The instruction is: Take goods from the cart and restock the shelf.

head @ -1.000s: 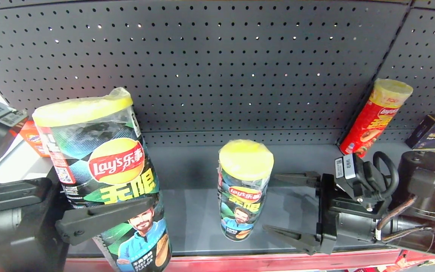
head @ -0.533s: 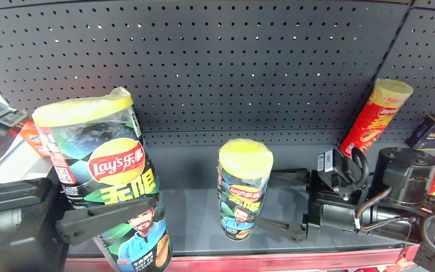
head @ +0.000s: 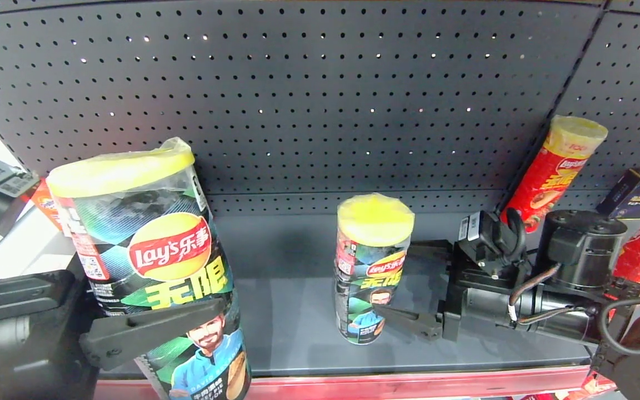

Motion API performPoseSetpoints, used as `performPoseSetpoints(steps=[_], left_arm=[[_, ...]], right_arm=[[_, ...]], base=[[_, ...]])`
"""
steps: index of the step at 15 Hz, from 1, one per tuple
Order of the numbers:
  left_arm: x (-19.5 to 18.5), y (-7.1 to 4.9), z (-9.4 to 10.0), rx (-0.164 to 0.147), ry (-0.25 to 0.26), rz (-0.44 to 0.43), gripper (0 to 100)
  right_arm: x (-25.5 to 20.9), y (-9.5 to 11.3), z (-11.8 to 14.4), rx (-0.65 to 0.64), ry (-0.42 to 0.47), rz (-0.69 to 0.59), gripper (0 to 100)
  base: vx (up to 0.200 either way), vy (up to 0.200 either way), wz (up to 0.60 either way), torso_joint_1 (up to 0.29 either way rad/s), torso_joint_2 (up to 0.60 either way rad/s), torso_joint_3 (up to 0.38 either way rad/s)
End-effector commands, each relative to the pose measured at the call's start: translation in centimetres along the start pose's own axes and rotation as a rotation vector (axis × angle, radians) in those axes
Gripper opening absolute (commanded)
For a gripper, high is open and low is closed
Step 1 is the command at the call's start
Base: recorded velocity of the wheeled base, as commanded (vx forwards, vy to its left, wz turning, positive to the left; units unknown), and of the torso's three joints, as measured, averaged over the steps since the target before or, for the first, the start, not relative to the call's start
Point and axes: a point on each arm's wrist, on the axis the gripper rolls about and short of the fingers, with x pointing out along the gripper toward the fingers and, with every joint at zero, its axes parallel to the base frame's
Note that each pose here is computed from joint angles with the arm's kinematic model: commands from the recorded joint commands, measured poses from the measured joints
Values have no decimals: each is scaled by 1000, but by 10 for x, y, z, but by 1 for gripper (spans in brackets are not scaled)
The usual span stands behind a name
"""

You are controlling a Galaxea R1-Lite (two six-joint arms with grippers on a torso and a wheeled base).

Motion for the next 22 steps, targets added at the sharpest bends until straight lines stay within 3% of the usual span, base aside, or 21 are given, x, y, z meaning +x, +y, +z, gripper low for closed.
performPoseSetpoints(steps=[1, 6, 14, 22], left_arm=[[-2, -2, -2, 0, 0, 1, 0], [-4, -3, -3, 1, -1, 2, 0], [-5, -4, -3, 2, -5, 4, 0], [-5, -4, -3, 4, -5, 4, 0]], right_arm=[[-4, 3, 3, -5, -7, 2, 100], [-3, 12, 3, -3, -6, 33, 100], [-17, 43, 0, 7, 8, 115, 100], [-20, 42, -1, 8, 11, 105, 100]], base=[[0, 0, 0, 0, 0, 0], [0, 0, 0, 0, 0, 0], [0, 0, 0, 0, 0, 0], [0, 0, 0, 0, 0, 0]])
